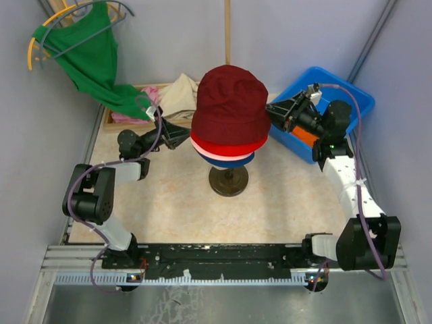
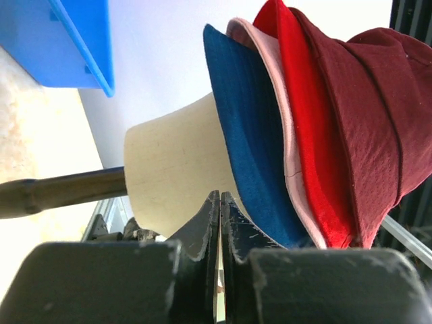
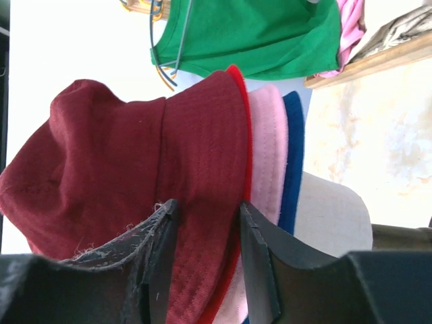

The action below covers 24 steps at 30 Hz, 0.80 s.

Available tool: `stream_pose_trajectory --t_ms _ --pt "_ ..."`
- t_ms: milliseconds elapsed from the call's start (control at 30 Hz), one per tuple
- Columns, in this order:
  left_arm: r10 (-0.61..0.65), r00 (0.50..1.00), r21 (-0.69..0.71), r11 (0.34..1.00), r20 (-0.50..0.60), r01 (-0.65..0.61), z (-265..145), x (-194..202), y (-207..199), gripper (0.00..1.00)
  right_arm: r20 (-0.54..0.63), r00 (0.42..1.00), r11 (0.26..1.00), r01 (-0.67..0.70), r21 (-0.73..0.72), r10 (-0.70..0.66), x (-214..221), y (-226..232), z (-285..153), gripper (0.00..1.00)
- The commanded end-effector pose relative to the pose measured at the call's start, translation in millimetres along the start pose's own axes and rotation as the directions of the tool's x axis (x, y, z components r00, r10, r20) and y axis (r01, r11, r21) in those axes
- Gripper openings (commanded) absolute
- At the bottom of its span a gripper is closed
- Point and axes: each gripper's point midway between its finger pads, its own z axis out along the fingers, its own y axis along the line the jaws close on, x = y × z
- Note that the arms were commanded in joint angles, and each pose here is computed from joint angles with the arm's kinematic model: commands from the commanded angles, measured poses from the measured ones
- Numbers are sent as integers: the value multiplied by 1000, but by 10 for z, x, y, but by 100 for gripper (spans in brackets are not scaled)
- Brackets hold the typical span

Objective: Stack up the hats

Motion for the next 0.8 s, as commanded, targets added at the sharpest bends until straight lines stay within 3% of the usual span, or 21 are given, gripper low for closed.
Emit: stream_pose_trajectory --t_ms 0,133,367,467,600,767 --pt "94 995 -47 995 43 -92 -108 -119 54 7 7 999 999 44 12 -44 -28 16 -21 45" --pt "122 991 -94 989 62 -116 -172 -231 169 7 50 998 997 46 54 -49 -167 -114 -80 53" --pt "136 988 -140 982 69 -125 -214 -313 329 7 161 983 978 50 204 -83 -649 -643 -307 57" --pt "145 987 -159 978 66 -133 -236 -338 397 7 181 970 943 99 318 -163 -909 -866 -336 59" --pt "184 982 -240 956 41 -169 -250 -395 517 13 84 931 770 241 590 -355 -1275 -1298 -429 66" --pt "265 964 -341 907 10 -246 -250 -520 618 18 -28 886 515 295 805 -463 -1731 -1787 -595 83"
